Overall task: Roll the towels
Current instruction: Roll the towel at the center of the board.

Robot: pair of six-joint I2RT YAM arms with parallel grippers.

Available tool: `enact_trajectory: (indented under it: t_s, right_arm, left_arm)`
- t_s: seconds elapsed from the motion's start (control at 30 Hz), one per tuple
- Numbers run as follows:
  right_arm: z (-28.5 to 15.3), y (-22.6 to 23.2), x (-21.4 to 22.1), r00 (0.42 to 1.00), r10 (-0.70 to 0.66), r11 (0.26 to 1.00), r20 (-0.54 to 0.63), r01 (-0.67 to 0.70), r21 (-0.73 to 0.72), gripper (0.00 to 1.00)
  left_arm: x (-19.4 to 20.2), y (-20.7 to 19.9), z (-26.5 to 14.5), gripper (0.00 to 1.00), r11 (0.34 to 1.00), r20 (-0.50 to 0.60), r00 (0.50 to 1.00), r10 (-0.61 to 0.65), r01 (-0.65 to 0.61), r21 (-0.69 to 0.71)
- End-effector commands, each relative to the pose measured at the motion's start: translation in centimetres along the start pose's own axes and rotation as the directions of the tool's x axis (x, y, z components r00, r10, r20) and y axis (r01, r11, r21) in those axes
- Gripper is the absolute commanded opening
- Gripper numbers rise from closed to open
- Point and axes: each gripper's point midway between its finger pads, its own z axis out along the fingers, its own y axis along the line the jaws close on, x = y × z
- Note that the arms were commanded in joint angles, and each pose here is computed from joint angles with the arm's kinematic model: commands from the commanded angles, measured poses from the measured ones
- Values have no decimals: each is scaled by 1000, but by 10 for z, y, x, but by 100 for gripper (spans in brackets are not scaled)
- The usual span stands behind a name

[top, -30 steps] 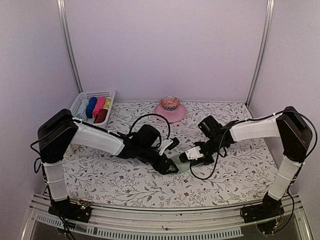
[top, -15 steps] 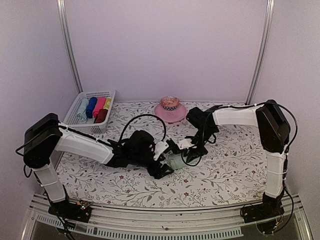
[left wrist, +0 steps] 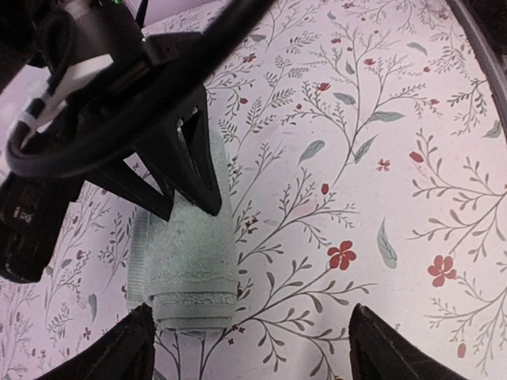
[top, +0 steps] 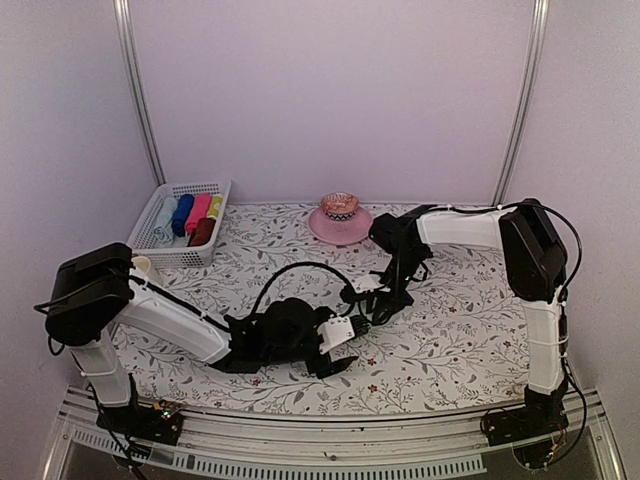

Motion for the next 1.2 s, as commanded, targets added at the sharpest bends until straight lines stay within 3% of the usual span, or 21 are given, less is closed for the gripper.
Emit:
enact_trajectory:
  t_s: [0.0,0.17,0.33,0.63,0.8,0.9,1.03,1.17]
  right_arm:
    - [21,22,16,996,81,989,-42,-86,-122,26]
    - [19,25,13,996,78,987,-33,-82,-139,26]
    - [20,27,14,996,80,984,-31,-83,-155,26]
    - [21,29,13,996,81,982,-29,-85,-170,26]
    - [21,30,13,996,82,981,-28,-86,-174,26]
    - [20,30,12,997,78,982,-26,-81,-173,26]
    - [16,26,10,998,67,987,-20,-69,-142,29]
    - [-2,19,3,1000,23,999,5,-23,-32,46]
  left_arm:
    - [-2,8,14,84,984,-1,989,148,-148,-103]
    - [7,8,26,71,969,-40,976,213,-217,-119]
    - [9,15,29,70,955,-66,968,243,-250,-158]
    - [21,2,42,66,947,-92,951,297,-305,-102]
    - [34,-6,51,46,949,-151,941,303,-313,-47]
    - [38,-4,52,18,954,-175,943,283,-296,-53]
    - [45,-2,55,4,967,-214,947,238,-253,-42]
    - [53,-9,55,0,987,-239,959,155,-161,-7]
